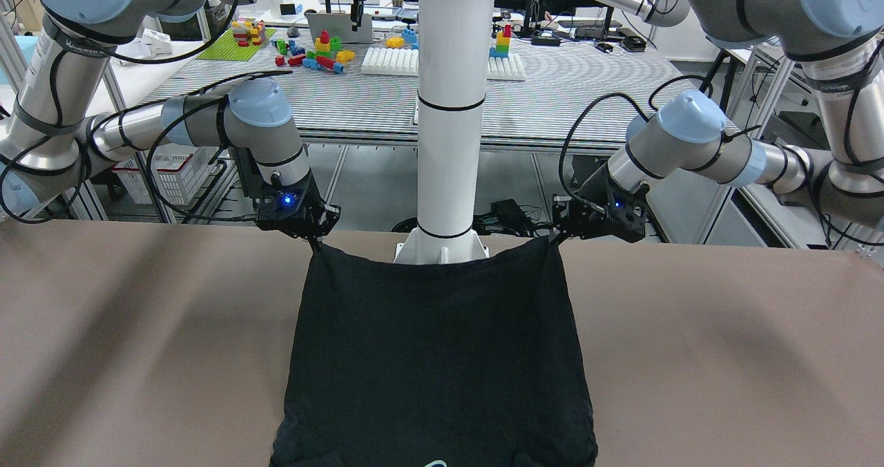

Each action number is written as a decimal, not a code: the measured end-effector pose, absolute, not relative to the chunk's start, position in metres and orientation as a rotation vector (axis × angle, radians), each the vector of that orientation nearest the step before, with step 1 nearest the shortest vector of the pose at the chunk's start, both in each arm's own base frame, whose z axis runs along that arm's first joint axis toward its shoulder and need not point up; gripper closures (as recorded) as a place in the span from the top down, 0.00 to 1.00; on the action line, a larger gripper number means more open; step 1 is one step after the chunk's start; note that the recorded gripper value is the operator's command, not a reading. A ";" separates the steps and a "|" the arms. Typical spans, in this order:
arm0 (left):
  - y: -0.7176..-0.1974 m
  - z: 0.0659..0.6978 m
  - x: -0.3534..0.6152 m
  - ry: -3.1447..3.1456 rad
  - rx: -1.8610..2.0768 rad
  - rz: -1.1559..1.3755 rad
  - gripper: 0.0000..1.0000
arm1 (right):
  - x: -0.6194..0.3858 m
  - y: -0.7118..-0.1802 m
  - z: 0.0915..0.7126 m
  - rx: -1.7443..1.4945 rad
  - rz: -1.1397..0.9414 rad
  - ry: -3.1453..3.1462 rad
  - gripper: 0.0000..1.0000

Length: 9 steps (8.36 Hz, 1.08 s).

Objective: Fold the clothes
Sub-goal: 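Lift the hem with both grippers and fold it toward the neckline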

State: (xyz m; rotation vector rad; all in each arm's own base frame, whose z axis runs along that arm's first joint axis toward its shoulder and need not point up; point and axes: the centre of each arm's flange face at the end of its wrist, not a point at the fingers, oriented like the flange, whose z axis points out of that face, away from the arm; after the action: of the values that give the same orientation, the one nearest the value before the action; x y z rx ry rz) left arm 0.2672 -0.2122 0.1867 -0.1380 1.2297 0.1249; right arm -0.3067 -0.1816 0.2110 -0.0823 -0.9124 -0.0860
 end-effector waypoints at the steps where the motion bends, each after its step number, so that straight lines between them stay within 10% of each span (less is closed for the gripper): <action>1: -0.191 0.186 0.253 1.231 -0.164 0.163 0.00 | -0.292 -0.164 0.202 -0.126 -0.129 -0.911 0.00; 9: -0.310 0.220 0.326 1.089 0.065 -0.123 0.00 | -0.338 -0.260 0.236 0.049 0.111 -0.749 0.00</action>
State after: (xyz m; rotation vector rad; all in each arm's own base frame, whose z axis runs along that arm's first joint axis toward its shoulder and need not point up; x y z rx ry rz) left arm 0.3262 -0.3099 0.2201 0.0645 1.0886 -0.1235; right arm -0.3381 -0.2598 0.2355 0.0488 -0.7494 0.1113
